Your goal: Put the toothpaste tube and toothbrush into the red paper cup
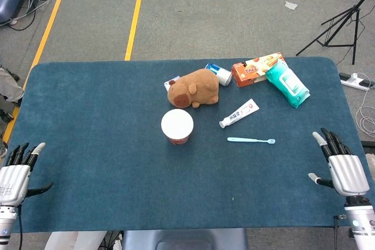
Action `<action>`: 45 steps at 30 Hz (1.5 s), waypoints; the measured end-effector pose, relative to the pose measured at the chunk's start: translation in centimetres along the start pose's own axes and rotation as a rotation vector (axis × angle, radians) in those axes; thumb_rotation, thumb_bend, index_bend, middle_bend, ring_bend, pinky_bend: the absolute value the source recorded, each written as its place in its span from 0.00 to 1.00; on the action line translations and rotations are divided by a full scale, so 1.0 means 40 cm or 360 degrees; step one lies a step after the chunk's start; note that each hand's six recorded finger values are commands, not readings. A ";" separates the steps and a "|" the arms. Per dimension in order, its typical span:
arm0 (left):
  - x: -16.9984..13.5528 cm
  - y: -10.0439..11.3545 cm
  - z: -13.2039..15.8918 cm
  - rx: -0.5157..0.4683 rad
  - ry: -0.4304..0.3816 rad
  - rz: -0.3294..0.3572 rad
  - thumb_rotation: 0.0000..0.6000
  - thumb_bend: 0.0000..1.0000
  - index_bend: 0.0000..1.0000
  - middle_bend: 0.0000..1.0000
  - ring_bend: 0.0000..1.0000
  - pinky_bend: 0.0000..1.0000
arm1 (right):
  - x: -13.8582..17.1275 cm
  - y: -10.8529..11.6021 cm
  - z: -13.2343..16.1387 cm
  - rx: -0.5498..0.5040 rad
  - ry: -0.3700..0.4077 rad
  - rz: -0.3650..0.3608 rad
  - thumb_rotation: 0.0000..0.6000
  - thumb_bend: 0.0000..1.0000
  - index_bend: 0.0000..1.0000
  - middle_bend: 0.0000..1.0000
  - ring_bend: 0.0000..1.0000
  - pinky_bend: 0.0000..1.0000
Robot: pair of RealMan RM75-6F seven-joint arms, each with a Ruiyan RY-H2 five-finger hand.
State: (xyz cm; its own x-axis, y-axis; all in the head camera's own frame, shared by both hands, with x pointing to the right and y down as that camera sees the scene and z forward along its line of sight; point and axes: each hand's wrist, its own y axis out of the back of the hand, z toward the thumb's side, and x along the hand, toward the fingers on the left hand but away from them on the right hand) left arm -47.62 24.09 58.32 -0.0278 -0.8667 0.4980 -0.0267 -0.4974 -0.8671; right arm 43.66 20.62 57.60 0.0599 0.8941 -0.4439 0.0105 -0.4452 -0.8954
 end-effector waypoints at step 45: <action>-0.015 0.016 0.008 -0.0041 -0.0003 0.0006 1.00 0.00 0.07 0.22 0.05 0.01 | -0.255 0.072 0.214 0.0096 0.0309 0.0087 1.00 0.05 0.22 0.17 0.05 0.40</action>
State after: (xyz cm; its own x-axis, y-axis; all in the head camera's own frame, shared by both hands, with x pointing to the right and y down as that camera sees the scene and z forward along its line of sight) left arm -47.31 24.27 57.48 -0.0262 -0.8688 0.4945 -0.0521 -0.4928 -0.8686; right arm 34.53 10.66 59.24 0.2500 0.8399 -0.4817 -0.0576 -0.4837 -0.8733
